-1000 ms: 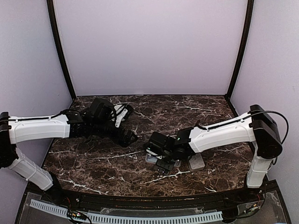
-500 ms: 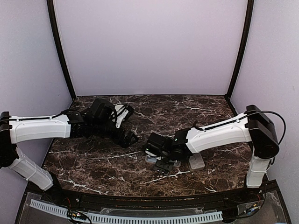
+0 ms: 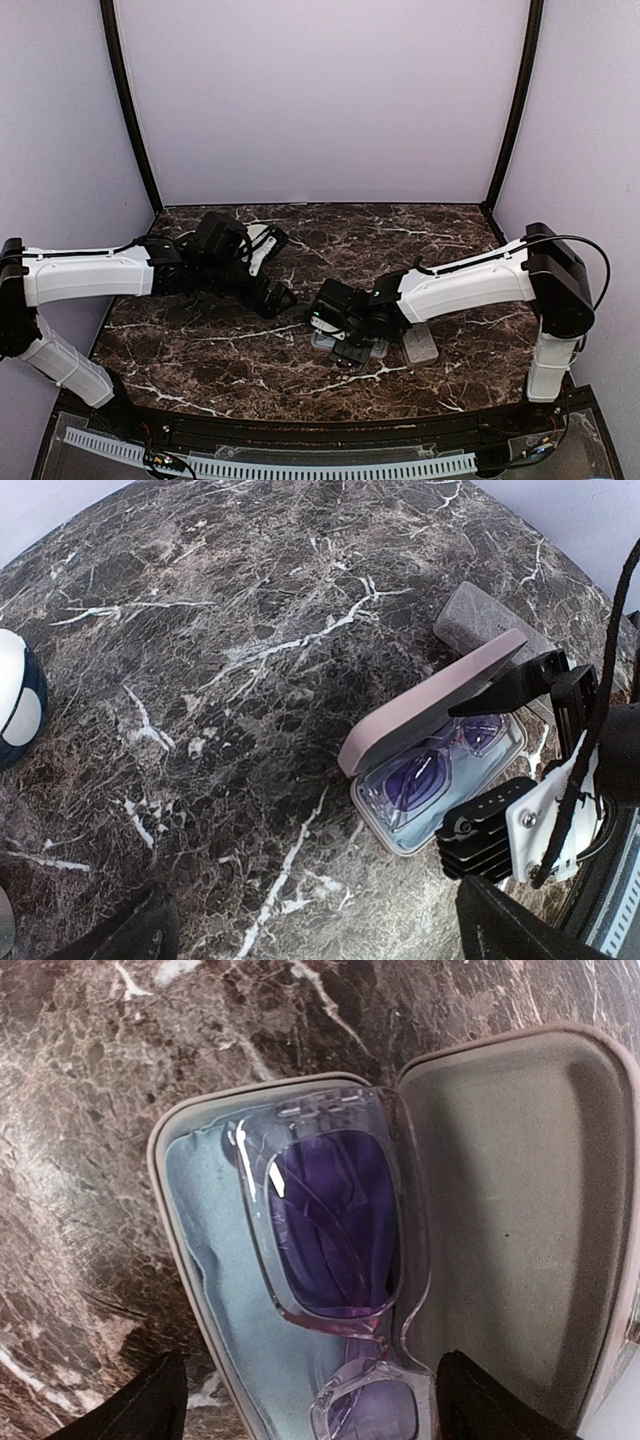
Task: Organize the sunglasses
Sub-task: Adjust the sunglasses in the sunglasses case.
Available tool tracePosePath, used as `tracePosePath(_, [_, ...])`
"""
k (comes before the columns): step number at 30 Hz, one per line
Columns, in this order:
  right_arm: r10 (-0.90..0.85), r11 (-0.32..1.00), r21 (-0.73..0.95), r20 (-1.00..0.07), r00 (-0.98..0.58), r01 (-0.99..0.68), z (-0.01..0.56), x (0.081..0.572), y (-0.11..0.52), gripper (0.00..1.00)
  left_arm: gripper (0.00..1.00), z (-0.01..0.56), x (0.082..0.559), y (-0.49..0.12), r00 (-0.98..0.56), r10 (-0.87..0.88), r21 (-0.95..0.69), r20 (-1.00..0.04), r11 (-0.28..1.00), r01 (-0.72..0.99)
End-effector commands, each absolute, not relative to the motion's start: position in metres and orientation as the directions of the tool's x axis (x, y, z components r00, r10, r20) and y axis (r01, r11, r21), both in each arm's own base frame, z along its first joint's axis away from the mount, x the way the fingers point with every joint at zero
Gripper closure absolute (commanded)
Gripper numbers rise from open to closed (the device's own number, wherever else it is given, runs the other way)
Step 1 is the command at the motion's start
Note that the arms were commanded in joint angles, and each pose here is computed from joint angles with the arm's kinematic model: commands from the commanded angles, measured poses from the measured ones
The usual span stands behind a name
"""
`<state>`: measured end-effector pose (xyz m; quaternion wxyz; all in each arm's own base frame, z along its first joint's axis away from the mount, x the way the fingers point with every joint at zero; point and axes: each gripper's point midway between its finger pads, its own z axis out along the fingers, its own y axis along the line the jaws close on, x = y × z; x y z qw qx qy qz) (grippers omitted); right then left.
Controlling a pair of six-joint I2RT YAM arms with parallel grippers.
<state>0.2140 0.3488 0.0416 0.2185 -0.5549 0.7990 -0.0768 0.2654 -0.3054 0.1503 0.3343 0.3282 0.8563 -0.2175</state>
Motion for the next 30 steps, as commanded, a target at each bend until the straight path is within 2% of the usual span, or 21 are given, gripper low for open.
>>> tracePosePath(1, [-0.919,0.369,-0.336,-0.269,-0.287,-0.867,0.040,0.212,0.355,0.15,0.01,0.146,0.264,-0.304,-0.567,0.422,-0.159,-0.707,0.687,0.709])
tracePosePath(9, [-0.918,0.368,-0.314,-0.274,-0.288,-0.875,0.042,0.209,0.356,0.24,0.01,0.145,0.264,-0.306,-0.570,0.422,-0.167,-0.705,0.682,0.712])
tracePosePath(30, [-0.910,0.360,-0.258,-0.307,-0.277,-0.897,0.052,0.192,0.364,0.40,0.01,0.137,0.265,-0.307,-0.580,0.429,-0.168,-0.692,0.686,0.708])
